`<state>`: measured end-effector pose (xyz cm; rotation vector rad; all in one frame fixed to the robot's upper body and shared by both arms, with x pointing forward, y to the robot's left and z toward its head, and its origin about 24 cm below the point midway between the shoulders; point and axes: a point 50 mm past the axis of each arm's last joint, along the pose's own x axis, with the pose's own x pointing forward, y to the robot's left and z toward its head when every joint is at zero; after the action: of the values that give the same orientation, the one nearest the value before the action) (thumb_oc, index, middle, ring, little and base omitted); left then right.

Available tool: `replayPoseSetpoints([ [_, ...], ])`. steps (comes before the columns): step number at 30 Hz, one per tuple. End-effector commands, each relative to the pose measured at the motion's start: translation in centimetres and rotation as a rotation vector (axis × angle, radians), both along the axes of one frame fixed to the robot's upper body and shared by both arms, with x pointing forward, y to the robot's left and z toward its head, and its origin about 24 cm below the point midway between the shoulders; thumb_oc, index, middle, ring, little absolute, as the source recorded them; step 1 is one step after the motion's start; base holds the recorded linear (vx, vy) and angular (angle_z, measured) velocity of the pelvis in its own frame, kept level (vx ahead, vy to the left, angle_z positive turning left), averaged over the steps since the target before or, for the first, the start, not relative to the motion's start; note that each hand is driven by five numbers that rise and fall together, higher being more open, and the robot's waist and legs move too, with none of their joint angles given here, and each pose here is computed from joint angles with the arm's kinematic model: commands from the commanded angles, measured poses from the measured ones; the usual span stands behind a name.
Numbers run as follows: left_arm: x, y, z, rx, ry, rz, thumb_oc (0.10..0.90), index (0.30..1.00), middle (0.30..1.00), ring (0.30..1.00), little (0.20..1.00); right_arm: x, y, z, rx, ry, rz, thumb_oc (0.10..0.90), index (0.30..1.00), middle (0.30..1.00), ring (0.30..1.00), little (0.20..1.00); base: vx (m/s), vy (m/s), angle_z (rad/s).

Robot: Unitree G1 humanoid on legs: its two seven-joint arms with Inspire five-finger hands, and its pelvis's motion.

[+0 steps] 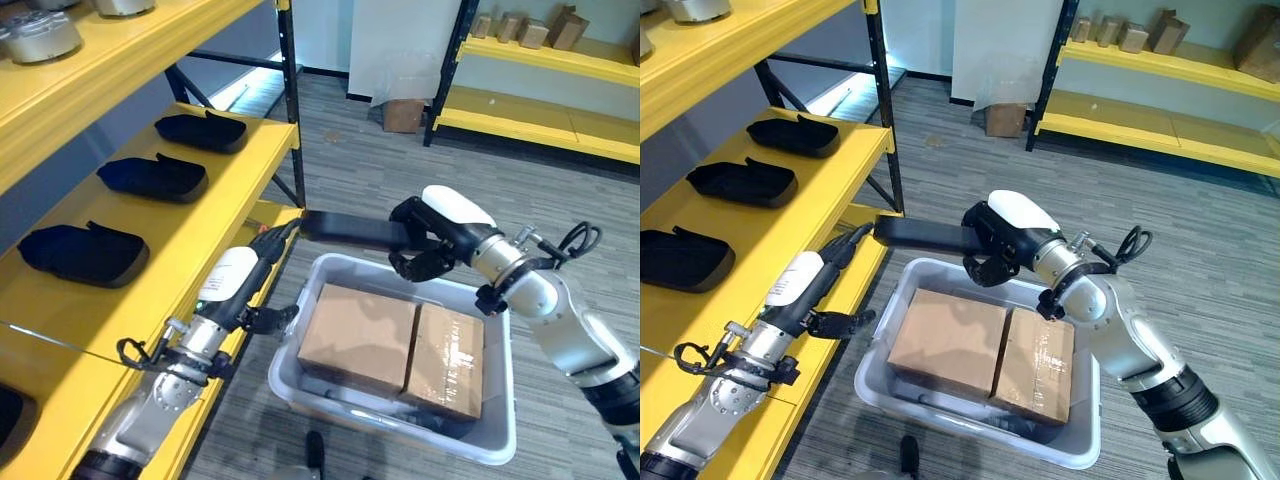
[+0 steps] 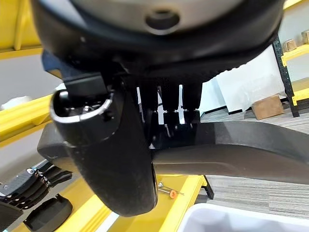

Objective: Move parts from the plastic box to the shelf.

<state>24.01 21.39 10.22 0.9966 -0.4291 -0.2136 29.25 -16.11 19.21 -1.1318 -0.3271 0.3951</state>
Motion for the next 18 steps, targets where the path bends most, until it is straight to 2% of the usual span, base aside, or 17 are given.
replayPoseSetpoints([
  [1, 1.0, -1.6, 3.4, -0.084, -0.184, -0.068, 0.9, 1.0, 1.0, 1.0, 1.0, -1.8, 4.0, 6.6, 0.056, -0.305, 0.209, 0.4, 0.3, 0.3, 0.3, 0.3, 0.0, 0.0, 0.0],
  [10, 1.2, -1.4, 3.6, -0.076, -0.198, -0.044, 0.9, 1.0, 1.0, 1.0, 1.0, -2.2, 4.6, 5.5, 0.005, -0.256, 0.257, 0.4, 0.3, 0.3, 0.3, 0.3, 0.0, 0.0, 0.0],
  [18, 1.4, 0.8, 3.8, -0.069, -0.231, 0.119, 0.9, 1.0, 1.0, 1.0, 1.0, -1.3, 3.1, 3.9, -0.002, -0.175, 0.152, 0.4, 0.3, 0.3, 0.3, 0.3, 0.0, 0.0, 0.0],
])
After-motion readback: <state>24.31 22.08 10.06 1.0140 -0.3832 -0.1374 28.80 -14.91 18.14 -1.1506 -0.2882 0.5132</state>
